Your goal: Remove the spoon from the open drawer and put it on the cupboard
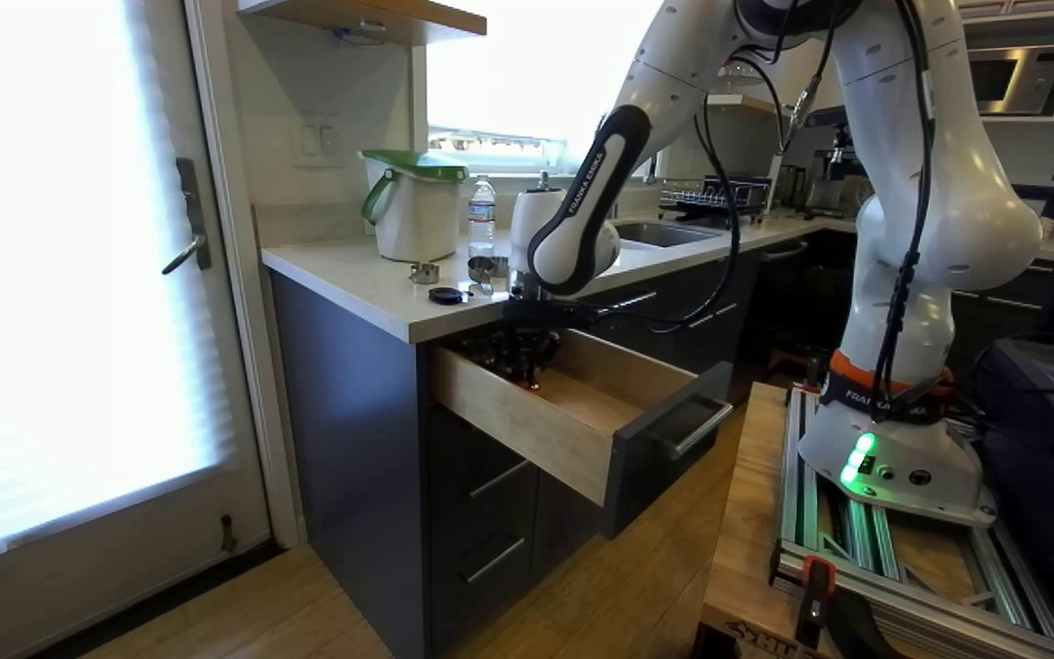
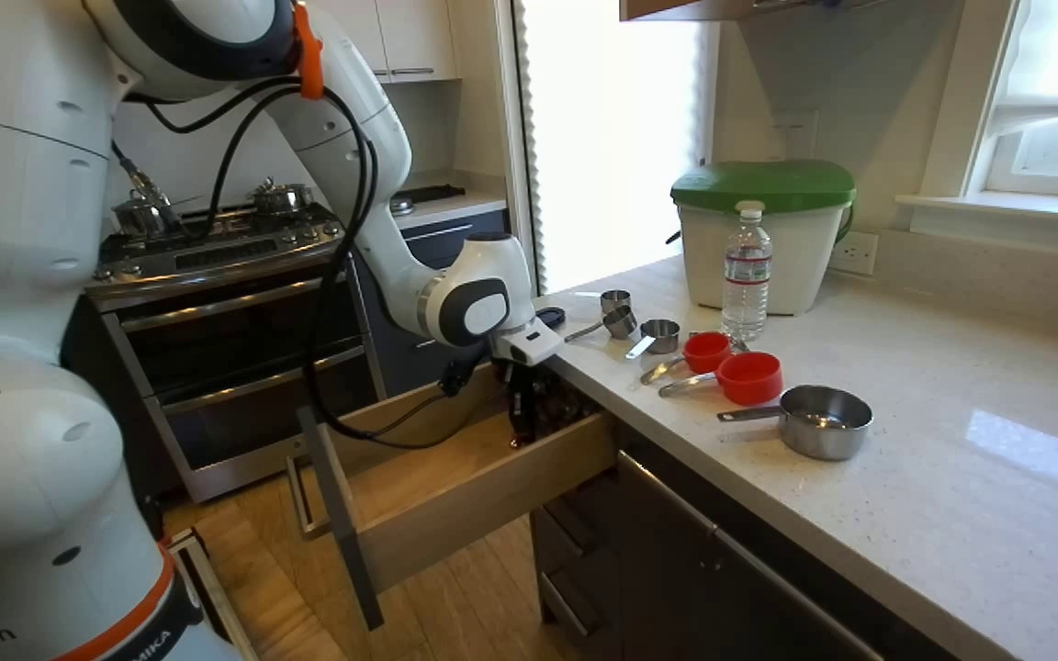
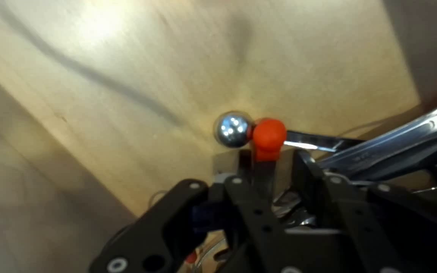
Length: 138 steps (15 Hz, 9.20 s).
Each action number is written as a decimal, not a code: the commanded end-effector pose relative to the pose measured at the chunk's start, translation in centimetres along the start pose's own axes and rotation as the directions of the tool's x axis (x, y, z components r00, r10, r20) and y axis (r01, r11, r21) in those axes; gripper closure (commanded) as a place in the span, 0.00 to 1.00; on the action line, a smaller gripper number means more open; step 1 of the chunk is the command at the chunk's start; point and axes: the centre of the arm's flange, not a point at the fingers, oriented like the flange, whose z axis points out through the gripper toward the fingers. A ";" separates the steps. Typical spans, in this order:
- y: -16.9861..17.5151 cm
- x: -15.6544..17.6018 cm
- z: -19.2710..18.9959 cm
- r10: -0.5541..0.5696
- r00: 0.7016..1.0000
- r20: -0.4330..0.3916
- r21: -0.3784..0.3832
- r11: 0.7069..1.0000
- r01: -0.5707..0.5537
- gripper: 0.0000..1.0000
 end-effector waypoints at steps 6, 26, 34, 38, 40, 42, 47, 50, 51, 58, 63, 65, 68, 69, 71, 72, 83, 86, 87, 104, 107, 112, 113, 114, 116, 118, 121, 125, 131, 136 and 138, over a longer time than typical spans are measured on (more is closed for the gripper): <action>0.3 -0.4 1.7 0.008 1.000 0.017 -0.023 1.000 -0.008 0.50; 2.4 -3.5 -2.8 -0.105 0.988 0.112 -0.029 0.994 0.109 0.96; 4.0 -6.3 -5.5 -0.223 0.949 0.223 0.011 0.974 0.226 0.96; 5.0 -7.9 -7.0 -0.309 0.902 0.301 0.037 0.949 0.313 0.96; 5.5 -8.4 -8.2 -0.359 0.885 0.297 0.067 0.932 0.355 0.96; 6.0 -8.6 -9.5 -0.401 0.872 0.281 0.095 0.916 0.391 0.96; 6.8 -8.4 -13.4 -0.492 0.852 0.178 0.186 0.867 0.462 0.96; 6.2 -7.6 -16.1 -0.523 0.846 0.102 0.212 0.843 0.495 0.96; 5.7 -7.1 -17.1 -0.532 0.843 0.080 0.213 0.835 0.507 0.96; 1.9 -2.7 -22.9 -0.542 0.840 -0.035 0.239 0.812 0.533 0.96; -1.6 -0.2 -24.6 -0.539 0.839 -0.073 0.212 0.814 0.541 0.96; -3.0 0.5 -24.7 -0.540 0.838 -0.084 0.188 0.817 0.545 0.96; -5.1 1.4 -24.1 -0.532 0.842 -0.094 0.134 0.831 0.540 0.96; -5.6 1.7 -23.7 -0.528 0.844 -0.095 0.115 0.836 0.536 0.96; -6.4 2.2 -22.9 -0.517 0.851 -0.091 0.080 0.848 0.524 0.96; -6.5 2.6 -22.4 -0.513 0.854 -0.088 0.064 0.853 0.518 0.96; -7.4 5.6 -17.7 -0.509 0.858 -0.063 0.002 0.860 0.511 0.96; -7.5 6.0 -16.9 -0.507 0.860 -0.062 0.000 0.862 0.508 0.96; -7.5 6.1 -16.7 -0.507 0.860 -0.063 0.001 0.861 0.508 0.96; -8.0 6.5 -14.6 -0.511 0.858 -0.055 -0.009 0.859 0.511 0.92; -8.0 6.4 -14.6 -0.513 0.857 -0.055 -0.013 0.858 0.513 0.69; -7.3 6.3 -15.5 -0.507 0.860 -0.061 -0.007 0.861 0.508 0.47; -7.1 6.2 -15.9 -0.503 0.862 -0.064 -0.004 0.864 0.504 0.50; -6.9 6.2 -16.3 -0.501 0.863 -0.065 0.001 0.865 0.502 0.49; -6.2 6.0 -17.4 -0.485 0.871 -0.073 0.001 0.874 0.487 0.51; -5.3 5.8 -18.5 -0.466 0.882 -0.067 0.006 0.884 0.467 0.48; -3.1 4.1 -19.8 -0.464 0.885 -0.040 0.021 0.885 0.465 0.21; 1.6 -0.6 -20.7 -0.485 0.874 -0.021 0.044 0.873 0.486 0.00; 9.2 -7.0 -22.1 -0.517 0.852 -0.082 0.114 0.844 0.524 0.00; 9.2 -6.9 -21.8 -0.522 0.848 -0.093 0.120 0.840 0.530 0.00; 9.1 -6.9 -22.4 -0.522 0.846 -0.106 0.121 0.838 0.533 0.00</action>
